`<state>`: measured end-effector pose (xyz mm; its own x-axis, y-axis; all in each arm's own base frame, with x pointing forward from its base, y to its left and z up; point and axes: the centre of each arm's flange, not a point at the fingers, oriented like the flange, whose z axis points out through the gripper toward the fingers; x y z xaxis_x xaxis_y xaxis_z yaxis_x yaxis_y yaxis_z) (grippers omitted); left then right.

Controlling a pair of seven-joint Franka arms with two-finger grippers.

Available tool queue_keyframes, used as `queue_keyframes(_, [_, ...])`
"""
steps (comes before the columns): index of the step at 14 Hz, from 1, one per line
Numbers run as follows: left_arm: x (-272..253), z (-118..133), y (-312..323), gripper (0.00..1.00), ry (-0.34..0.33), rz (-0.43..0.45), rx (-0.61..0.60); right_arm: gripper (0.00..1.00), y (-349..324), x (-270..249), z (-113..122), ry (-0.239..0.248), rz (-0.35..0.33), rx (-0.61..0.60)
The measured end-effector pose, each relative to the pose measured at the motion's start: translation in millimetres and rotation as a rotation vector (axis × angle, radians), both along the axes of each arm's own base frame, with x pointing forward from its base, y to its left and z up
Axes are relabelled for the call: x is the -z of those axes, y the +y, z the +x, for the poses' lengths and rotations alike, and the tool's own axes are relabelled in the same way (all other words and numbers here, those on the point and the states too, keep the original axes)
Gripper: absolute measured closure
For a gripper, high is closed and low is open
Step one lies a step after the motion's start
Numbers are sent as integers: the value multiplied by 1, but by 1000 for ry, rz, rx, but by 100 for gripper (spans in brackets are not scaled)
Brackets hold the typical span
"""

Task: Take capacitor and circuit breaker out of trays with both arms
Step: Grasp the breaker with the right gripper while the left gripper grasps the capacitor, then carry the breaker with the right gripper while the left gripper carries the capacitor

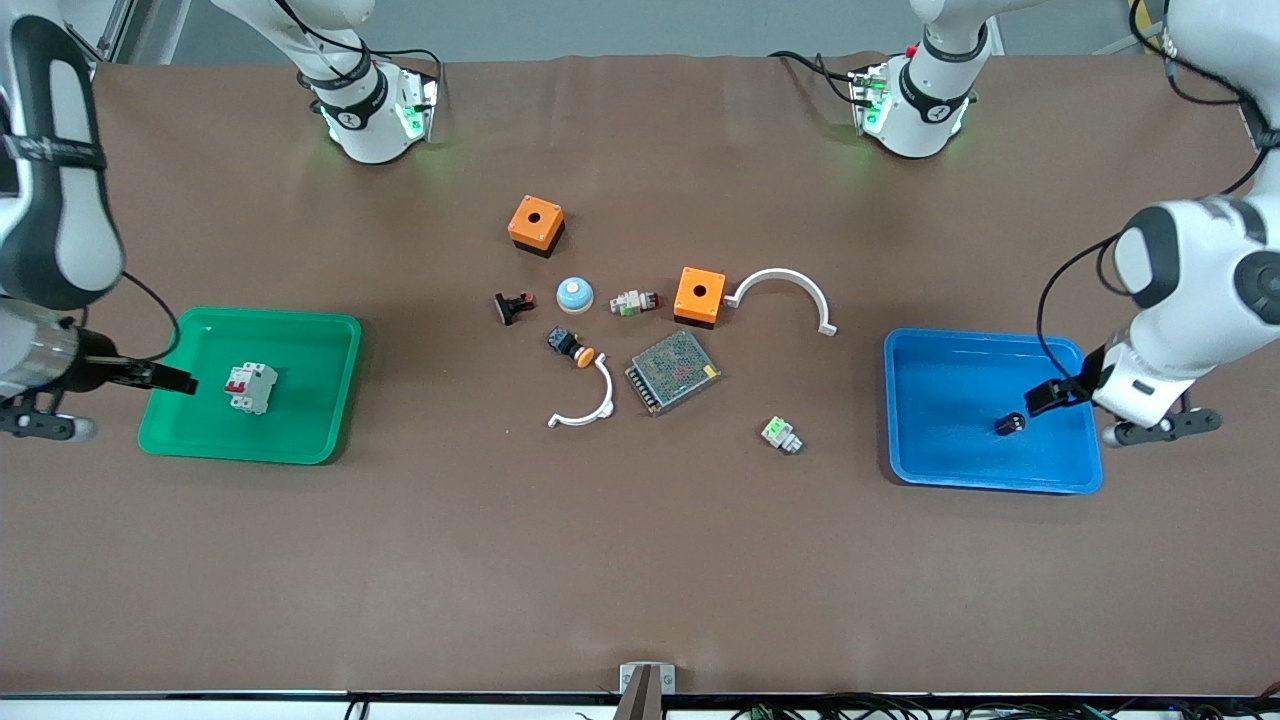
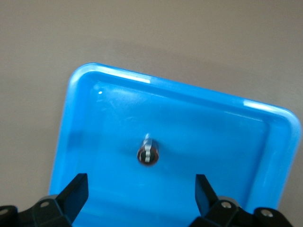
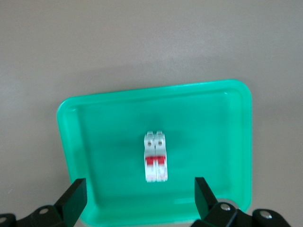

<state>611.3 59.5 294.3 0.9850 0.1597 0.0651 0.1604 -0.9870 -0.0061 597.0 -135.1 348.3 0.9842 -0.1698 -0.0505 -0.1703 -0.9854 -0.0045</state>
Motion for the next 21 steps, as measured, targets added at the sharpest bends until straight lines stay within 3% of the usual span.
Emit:
queue_keyframes(2, [33, 2, 7, 4, 1, -14, -12, 0, 4, 46, -18, -46, -12, 0])
queue_keyframes(4, [55, 1, 8, 5, 14, -24, -15, 0, 5, 84, -35, -54, -16, -2])
queue_keyframes(8, [78, -2, 7, 18, 48, -35, -15, 0, 2, 136, -53, -61, -22, 0])
queue_keyframes(9, [82, -3, 6, 19, 55, -37, -15, 4, 2, 142, -55, -56, -21, 0])
queue_keyframes(10, [86, -4, 6, 26, 61, -38, -15, 14, 1, 146, -56, -53, -21, 1])
queue_keyframes(11, [89, -4, 6, 26, 66, -40, -15, 14, 1, 147, -56, -52, -21, 1])
queue_keyframes(12, [92, -5, 5, 33, 70, -41, -15, 21, 1, 147, -56, -52, -21, 1])
queue_keyframes(15, [95, -5, 5, 65, 75, -43, -15, 53, 1, 145, -54, -51, -20, -2])
queue_keyframes(16, [95, -5, 5, 66, 74, -43, -15, 61, 4, 142, -51, -36, -14, -6])
queue_keyframes(20, [73, 5, -14, 66, 61, -43, -17, 60, 56, 72, -17, 105, 18, -20])
queue_keyframes(21, [58, 7, -30, 66, 64, -38, -19, 60, 87, 48, -7, 121, 16, -29])
